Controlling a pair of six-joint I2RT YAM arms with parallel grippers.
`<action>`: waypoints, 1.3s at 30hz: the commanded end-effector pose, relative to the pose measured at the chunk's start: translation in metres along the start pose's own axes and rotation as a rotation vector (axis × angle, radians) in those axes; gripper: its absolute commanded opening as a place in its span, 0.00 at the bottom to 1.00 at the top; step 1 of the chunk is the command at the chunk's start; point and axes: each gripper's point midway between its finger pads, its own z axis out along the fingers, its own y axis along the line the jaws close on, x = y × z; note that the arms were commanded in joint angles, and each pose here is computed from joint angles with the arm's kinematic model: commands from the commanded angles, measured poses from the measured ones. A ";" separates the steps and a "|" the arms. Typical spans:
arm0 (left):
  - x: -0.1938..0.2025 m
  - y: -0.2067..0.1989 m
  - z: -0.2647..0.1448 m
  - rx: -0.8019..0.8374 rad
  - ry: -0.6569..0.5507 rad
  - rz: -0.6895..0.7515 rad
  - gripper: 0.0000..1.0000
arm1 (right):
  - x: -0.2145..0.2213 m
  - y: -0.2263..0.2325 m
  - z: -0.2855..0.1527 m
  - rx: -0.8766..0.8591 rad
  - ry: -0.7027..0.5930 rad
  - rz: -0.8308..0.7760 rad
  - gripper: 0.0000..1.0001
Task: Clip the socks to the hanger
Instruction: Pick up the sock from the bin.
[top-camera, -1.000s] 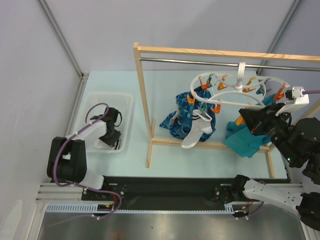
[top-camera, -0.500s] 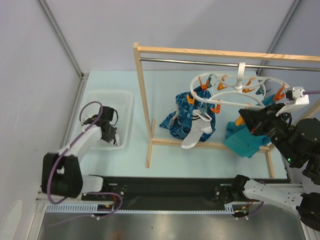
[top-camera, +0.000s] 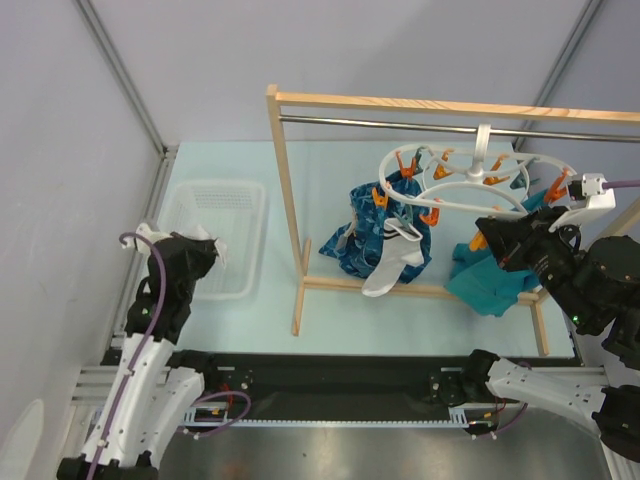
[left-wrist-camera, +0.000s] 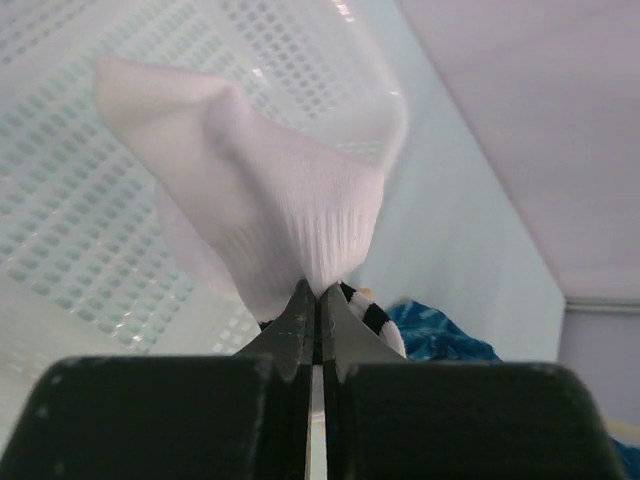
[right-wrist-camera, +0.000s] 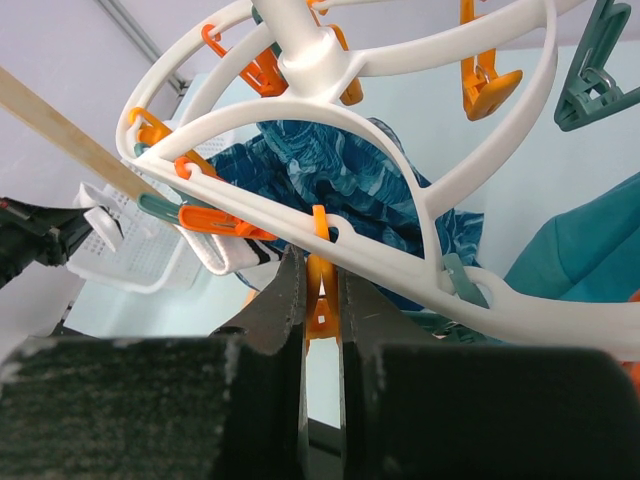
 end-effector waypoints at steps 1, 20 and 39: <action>-0.011 -0.050 -0.018 0.284 -0.030 0.100 0.00 | 0.013 0.005 0.004 -0.017 0.049 -0.020 0.00; 0.005 0.001 0.042 -0.246 0.018 -0.339 0.31 | 0.009 0.012 0.004 -0.044 0.052 -0.015 0.00; -0.013 -0.040 0.053 0.037 0.179 0.711 0.87 | 0.019 0.014 0.000 -0.092 0.065 -0.032 0.00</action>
